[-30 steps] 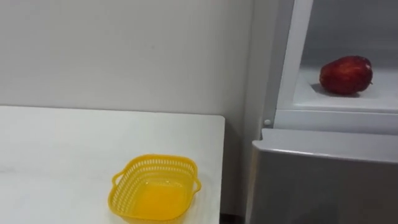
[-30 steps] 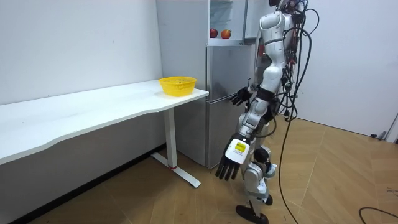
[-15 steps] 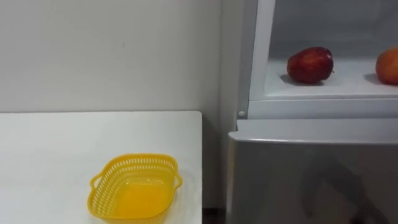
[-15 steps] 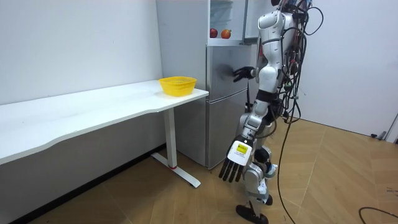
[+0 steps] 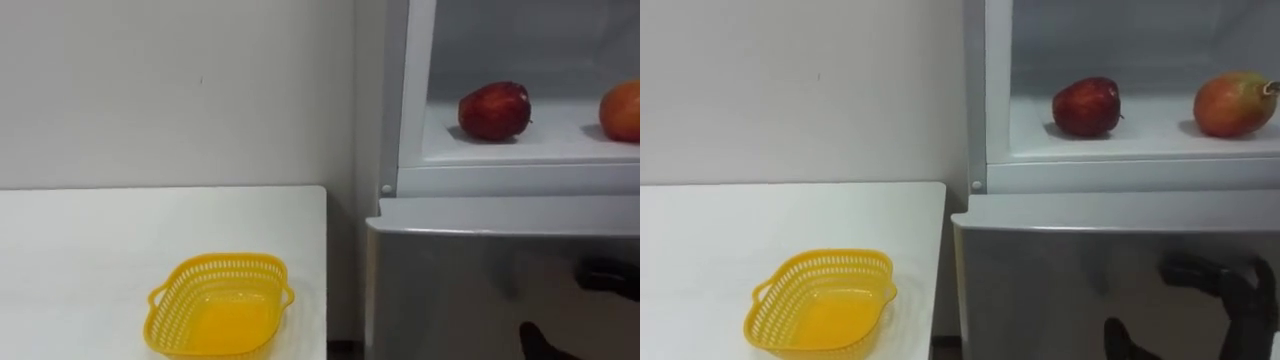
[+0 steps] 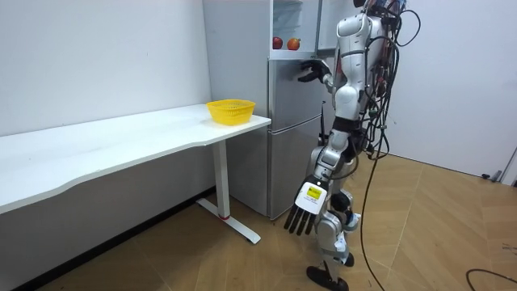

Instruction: Retrieve from the upper fridge

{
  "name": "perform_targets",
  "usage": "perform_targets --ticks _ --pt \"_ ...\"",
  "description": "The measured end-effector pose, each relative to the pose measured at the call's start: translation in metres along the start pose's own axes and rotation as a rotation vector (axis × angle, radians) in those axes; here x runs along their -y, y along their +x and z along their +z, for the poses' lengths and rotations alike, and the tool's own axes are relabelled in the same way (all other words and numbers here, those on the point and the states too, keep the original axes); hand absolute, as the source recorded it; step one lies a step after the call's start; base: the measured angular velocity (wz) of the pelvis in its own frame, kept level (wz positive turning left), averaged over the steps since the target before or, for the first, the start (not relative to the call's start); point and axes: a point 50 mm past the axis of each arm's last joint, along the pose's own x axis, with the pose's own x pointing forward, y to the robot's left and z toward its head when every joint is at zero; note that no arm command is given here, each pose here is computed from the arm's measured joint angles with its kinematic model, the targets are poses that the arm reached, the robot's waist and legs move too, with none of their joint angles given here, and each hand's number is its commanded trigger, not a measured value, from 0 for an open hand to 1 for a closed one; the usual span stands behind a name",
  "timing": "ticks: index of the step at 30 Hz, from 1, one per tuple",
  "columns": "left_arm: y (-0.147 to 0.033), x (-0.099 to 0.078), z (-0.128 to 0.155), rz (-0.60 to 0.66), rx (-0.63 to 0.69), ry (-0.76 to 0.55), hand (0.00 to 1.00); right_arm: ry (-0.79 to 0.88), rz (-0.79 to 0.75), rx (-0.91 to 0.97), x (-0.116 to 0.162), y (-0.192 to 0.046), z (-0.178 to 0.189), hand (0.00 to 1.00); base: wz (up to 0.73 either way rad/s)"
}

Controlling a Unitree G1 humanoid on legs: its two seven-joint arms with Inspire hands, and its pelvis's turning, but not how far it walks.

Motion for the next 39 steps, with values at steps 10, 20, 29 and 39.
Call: perform_targets --ticks 10,20,29,39 --pt "0.002 0.004 0.008 -0.033 0.017 -0.005 0.00 0.219 0.070 0.335 -0.020 0.003 0.059 0.00 0.02" --pt "0.003 -0.002 0.009 -0.019 0.022 0.008 0.00 0.291 0.145 0.474 -0.029 0.010 0.080 0.00 0.06" --pt "0.005 -0.006 0.013 -0.005 0.038 0.043 0.00 0.377 0.074 0.519 -0.020 0.040 0.093 0.00 0.06" --pt "0.006 -0.010 0.013 0.013 0.030 0.105 0.00 0.385 -0.009 0.565 -0.009 0.071 0.102 0.00 0.08"
